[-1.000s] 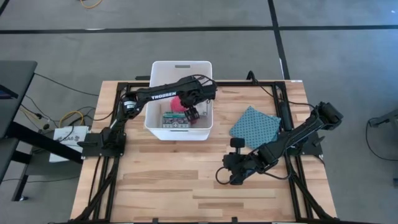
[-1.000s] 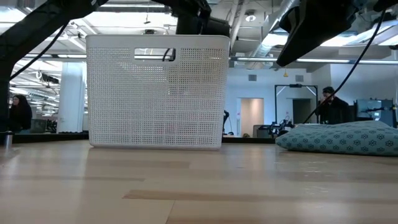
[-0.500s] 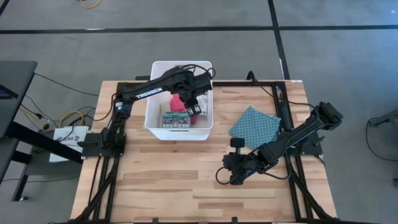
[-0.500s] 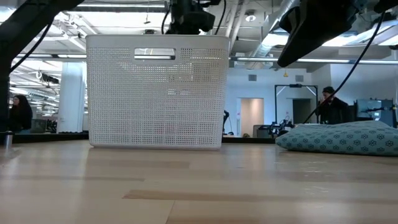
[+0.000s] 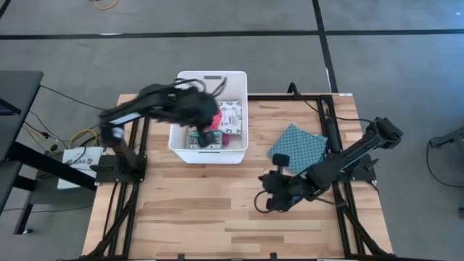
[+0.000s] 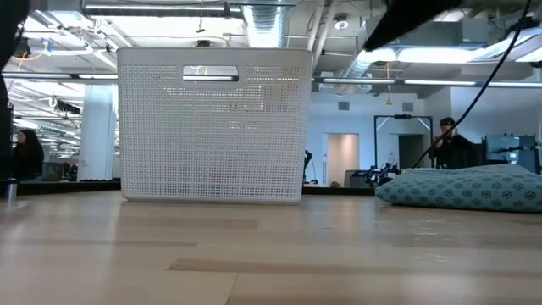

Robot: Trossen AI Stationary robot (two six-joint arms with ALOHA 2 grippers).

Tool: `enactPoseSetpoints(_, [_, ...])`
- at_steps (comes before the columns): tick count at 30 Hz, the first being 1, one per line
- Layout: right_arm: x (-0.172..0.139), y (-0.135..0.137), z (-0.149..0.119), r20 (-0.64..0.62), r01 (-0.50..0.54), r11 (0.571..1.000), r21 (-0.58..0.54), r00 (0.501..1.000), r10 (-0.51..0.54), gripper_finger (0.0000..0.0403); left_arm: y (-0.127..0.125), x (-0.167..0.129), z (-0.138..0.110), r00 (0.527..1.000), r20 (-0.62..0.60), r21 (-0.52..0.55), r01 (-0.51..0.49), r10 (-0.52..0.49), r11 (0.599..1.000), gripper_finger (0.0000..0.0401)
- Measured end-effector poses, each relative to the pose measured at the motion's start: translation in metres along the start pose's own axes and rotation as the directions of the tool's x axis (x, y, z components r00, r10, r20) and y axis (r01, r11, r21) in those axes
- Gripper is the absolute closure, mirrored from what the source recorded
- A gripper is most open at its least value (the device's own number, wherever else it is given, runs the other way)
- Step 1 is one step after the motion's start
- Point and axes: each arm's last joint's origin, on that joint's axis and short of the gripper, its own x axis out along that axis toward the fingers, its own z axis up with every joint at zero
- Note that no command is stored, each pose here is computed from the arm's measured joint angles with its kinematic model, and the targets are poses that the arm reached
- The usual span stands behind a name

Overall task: Pick & place medical supplies in basket/bin
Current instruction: Return to Home Position

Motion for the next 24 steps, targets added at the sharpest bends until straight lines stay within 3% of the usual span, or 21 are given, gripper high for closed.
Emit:
enactPoseSetpoints(3, [-0.03, -0.006, 0.0, -0.001, 0.023, 0.994, -0.108, 1.0, -0.023, 0.0403, -0.004, -0.047, -0.018, 0.993, 0.122, 0.025, -0.013, 0.01, 1.0, 0.0395])
enactPoseSetpoints(6, [-0.058, -0.017, -0.002, -0.003, 0.009, 0.984, -0.176, 1.0, -0.009, 0.0403, -0.008, -0.095, -0.045, 0.969, 0.234, 0.084, 0.06, -0.078, 0.995, 0.04])
enactPoseSetpoints(9, [-0.076, -0.024, -0.009, -0.035, -0.071, 0.996, -0.048, 0.997, 0.069, 0.0403, -0.014, -0.127, -0.077, 0.944, 0.289, 0.097, 0.136, -0.159, 0.986, 0.04])
enactPoseSetpoints(12, [-0.088, -0.026, -0.011, -0.019, -0.115, 0.99, 0.082, 0.993, 0.117, 0.0403, -0.017, -0.14, -0.113, 0.929, 0.354, 0.067, 0.087, -0.106, 0.994, 0.04])
enactPoseSetpoints(15, [-0.096, -0.025, -0.013, 0.017, -0.117, 0.988, 0.105, 0.993, 0.116, 0.0403, -0.016, -0.134, -0.155, 0.914, 0.402, 0.1, 0.024, -0.062, 0.995, 0.0401])
enactPoseSetpoints(18, [-0.101, -0.02, -0.011, 0.064, -0.143, 0.988, 0.064, 0.988, 0.139, 0.0403, -0.019, -0.11, -0.196, 0.911, 0.407, 0.141, 0.014, -0.071, 0.99, 0.0401])
enactPoseSetpoints(21, [-0.112, -0.014, -0.005, 0.123, -0.295, 0.954, -0.045, 0.947, 0.298, 0.0403, -0.031, -0.079, -0.227, 0.887, 0.449, 0.138, 0.053, -0.11, 0.989, 0.0401])
enactPoseSetpoints(24, [-0.127, -0.018, 0.004, 0.196, -0.47, 0.87, -0.152, 0.848, 0.492, 0.0403, -0.055, -0.052, -0.25, 0.83, 0.495, 0.218, 0.168, -0.257, 0.961, 0.0401])
